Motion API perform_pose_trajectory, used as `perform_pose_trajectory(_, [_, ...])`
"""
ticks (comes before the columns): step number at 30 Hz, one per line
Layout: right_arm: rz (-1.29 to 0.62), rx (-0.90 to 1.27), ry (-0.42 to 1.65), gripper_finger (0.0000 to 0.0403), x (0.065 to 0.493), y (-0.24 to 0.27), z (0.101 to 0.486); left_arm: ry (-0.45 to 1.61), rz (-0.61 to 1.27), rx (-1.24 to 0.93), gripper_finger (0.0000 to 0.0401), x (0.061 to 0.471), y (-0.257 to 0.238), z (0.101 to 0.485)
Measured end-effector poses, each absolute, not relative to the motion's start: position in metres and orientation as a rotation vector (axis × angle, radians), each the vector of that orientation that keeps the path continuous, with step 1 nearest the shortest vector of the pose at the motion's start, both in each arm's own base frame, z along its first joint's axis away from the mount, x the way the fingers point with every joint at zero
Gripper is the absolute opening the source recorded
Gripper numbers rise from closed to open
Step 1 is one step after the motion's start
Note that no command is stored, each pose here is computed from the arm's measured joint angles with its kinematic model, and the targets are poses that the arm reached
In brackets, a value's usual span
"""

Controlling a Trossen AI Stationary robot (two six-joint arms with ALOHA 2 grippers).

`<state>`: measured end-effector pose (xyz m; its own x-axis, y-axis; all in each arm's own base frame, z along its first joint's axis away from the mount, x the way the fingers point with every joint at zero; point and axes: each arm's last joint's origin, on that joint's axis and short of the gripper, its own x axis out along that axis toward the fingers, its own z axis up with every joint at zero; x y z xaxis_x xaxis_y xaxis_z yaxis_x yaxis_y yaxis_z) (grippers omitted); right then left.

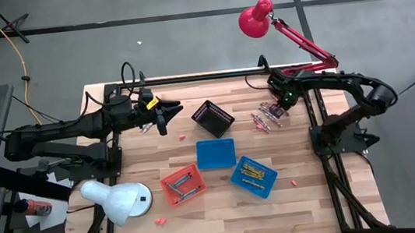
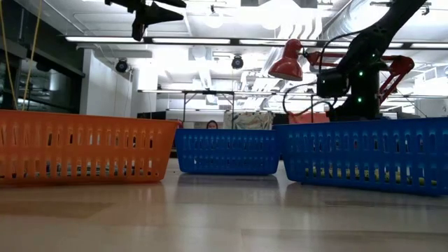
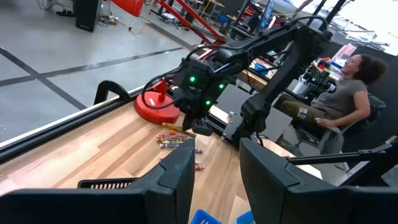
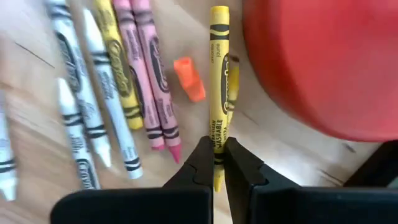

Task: Sort crayons
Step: Put the yellow crayon into the right blue bin

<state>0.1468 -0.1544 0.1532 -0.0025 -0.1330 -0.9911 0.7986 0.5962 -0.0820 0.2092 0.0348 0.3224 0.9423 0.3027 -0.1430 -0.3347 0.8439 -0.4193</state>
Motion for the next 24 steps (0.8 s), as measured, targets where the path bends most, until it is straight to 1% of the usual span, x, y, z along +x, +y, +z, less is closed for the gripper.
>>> perform_pose_trajectory(3, [-0.812, 0.624, 1.399, 0.0004, 0.143, -0.151, 0.157, 0.072, 0.337, -0.455, 0.0113, 0.209, 0.035, 0.322])
perform_pose_trajectory(6, [-0.821, 0.634, 1.356, 0.0003, 0.142, -0.149, 0.164, 0.072, 0.337, -0.455, 0.0113, 0.209, 0.035, 0.322])
perform_pose_trajectory(10, [-0.778, 0.693, 1.238, 0.0003, 0.142, -0.143, 0.178, 0.073, 0.337, -0.454, 0.0113, 0.209, 0.035, 0.322])
perform_pose_trajectory(12, [-0.726, 0.705, 1.137, 0.0003, 0.147, -0.137, 0.188, 0.074, 0.337, -0.446, 0.0113, 0.209, 0.035, 0.322])
perform_pose_trajectory(16, [-0.58, 0.717, 0.863, 0.0002, 0.165, -0.123, 0.214, 0.077, 0.336, -0.429, 0.0113, 0.209, 0.035, 0.322])
perform_pose_trajectory(24, [-0.273, 0.65, 0.249, 0.0002, 0.223, -0.083, 0.271, 0.079, 0.333, -0.393, 0.0113, 0.21, 0.035, 0.323])
